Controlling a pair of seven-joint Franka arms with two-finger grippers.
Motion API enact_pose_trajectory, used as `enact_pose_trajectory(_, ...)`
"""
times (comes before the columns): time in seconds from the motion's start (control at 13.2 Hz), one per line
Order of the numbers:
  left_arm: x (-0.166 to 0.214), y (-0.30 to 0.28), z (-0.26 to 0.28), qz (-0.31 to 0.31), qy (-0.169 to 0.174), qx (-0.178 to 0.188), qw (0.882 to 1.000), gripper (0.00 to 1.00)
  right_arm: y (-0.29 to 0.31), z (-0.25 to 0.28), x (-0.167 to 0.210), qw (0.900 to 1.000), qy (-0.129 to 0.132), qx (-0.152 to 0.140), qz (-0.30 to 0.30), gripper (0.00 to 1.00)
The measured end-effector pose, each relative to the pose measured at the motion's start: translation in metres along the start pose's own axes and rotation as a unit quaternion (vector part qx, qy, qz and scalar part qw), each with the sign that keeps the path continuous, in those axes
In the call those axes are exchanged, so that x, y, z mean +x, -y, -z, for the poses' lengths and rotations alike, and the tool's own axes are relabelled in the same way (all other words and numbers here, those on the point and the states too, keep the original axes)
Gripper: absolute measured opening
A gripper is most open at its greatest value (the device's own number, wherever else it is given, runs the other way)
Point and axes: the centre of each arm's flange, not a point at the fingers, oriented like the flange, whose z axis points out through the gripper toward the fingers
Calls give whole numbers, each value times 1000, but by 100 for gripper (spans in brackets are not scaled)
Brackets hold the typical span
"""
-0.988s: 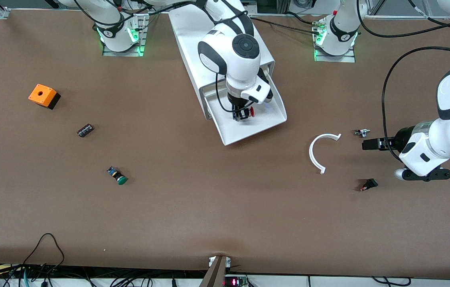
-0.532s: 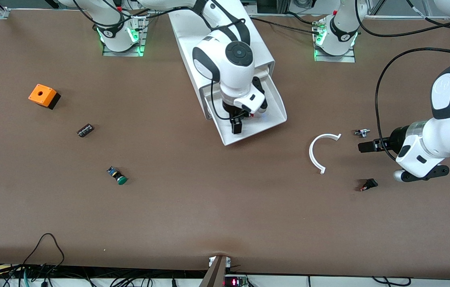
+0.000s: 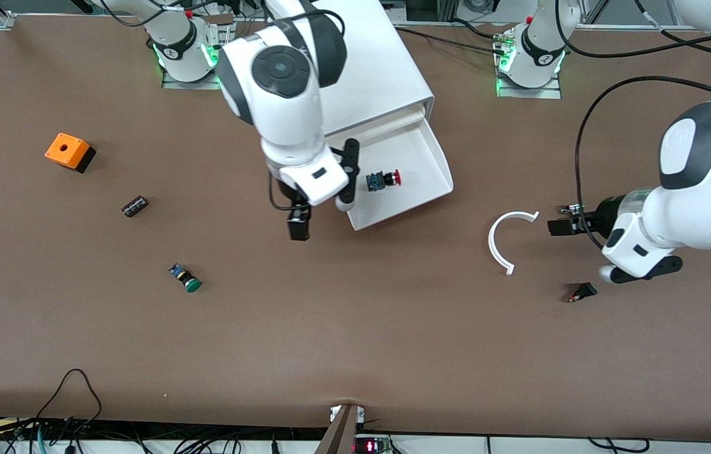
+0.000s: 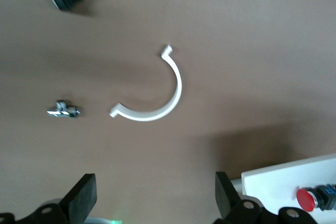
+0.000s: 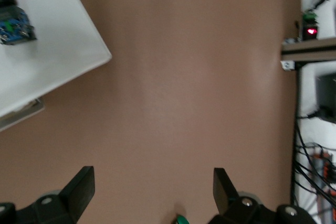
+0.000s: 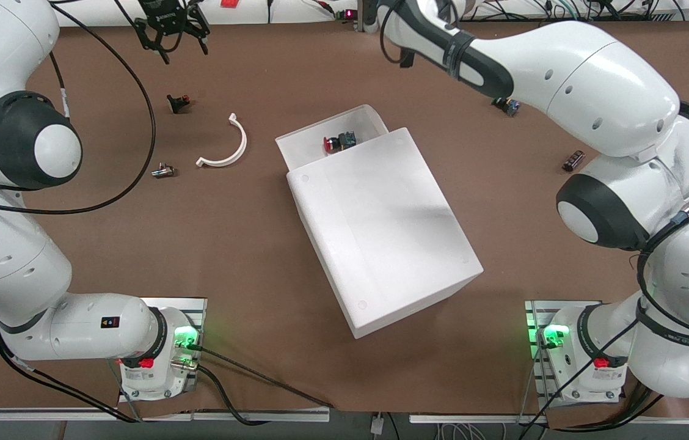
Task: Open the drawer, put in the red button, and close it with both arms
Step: 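Withdraw the right gripper while the left gripper moves toward the drawer, then push the drawer shut with the left gripper while the right gripper retracts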
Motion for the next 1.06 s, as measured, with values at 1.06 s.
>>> enact_pose_trajectory(1.06,-42,-185,-175,13,-79,-27,996,93,-110,-70,-279,850,93,70,-515,100)
